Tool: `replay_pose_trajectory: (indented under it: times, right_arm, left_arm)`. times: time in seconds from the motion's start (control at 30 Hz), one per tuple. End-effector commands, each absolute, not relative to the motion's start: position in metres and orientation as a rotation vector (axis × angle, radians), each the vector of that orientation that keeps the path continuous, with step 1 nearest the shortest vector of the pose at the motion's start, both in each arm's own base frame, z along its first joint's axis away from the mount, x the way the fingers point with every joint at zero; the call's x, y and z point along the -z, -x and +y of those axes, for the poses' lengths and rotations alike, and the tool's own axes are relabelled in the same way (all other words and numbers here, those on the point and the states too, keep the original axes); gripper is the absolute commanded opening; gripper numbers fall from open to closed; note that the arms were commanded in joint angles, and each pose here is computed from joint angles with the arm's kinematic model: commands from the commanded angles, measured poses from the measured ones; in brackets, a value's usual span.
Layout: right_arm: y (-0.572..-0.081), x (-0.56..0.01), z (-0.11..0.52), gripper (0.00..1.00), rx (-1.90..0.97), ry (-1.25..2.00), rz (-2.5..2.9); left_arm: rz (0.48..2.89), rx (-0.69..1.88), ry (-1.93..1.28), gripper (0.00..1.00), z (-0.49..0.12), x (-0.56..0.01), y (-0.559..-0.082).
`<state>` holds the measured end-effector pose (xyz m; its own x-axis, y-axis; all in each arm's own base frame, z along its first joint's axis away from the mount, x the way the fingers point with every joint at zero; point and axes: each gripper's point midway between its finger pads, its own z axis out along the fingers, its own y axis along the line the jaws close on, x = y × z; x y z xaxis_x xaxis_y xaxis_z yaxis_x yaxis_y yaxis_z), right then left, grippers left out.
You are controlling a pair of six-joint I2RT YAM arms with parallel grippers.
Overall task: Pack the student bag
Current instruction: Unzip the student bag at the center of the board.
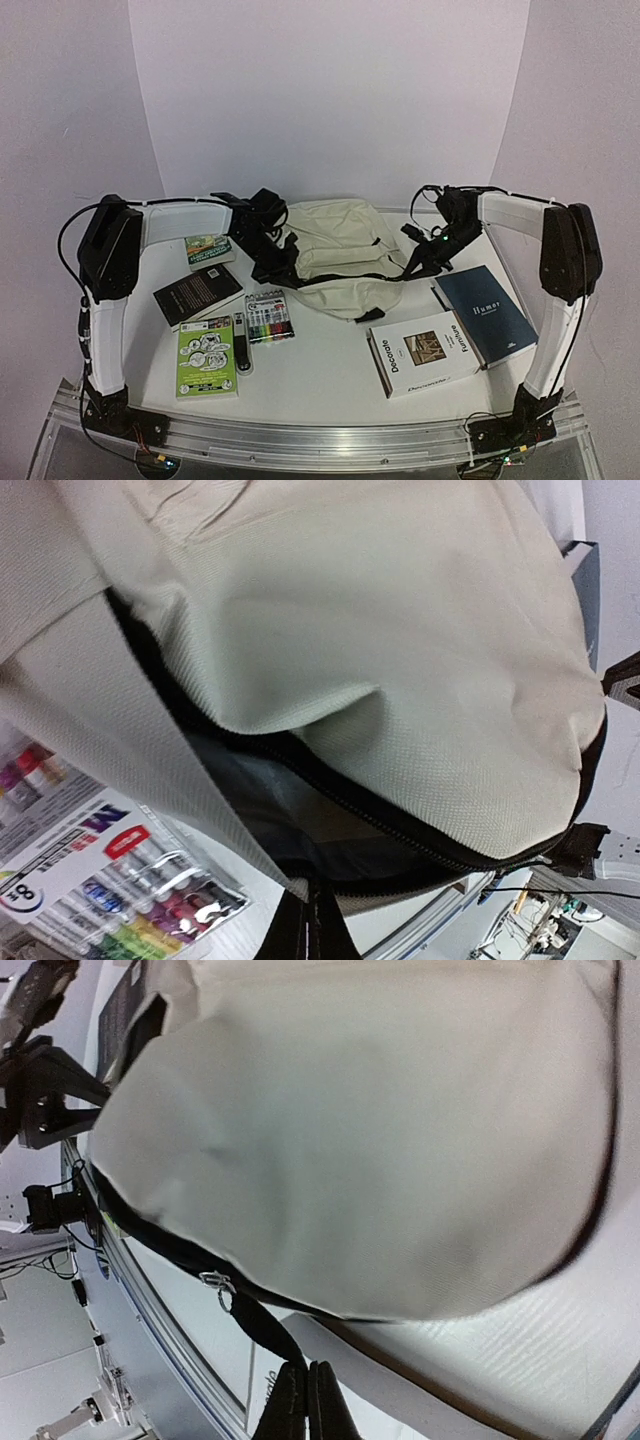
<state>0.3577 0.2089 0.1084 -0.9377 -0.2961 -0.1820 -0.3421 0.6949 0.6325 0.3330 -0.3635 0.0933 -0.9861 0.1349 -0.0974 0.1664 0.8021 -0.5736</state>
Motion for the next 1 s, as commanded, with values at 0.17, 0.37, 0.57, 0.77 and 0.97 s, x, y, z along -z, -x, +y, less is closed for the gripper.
replay_pose_trajectory:
  times: [0.17,0.37,0.57,0.77,0.97]
  right_arm:
    - [-0.341,-0.099,0.169,0.00,-0.963,0.551,2.908]
    - [-0.344,-0.128,0.196,0.00,-1.157,0.568,2.799]
    - [-0.335,-0.143,0.224,0.00,-1.216,0.674,2.738]
    - [-0.337,-0.145,0.239,0.00,-1.229,0.708,2.723]
    - [-0.347,-0.147,0.241,0.00,-1.210,0.712,2.712]
  left_arm:
    - [2.903,0.742,-0.062,0.00,-0.279,-0.108,-0.366]
    - [2.798,0.854,-0.229,0.23,-0.298,-0.146,-0.374]
    - [2.558,0.891,-0.589,0.73,-0.358,-0.211,-0.350]
    - [2.519,0.826,-0.815,0.79,-0.409,-0.196,-0.328]
    - [2.491,0.653,-0.970,0.81,-0.442,-0.165,-0.332]
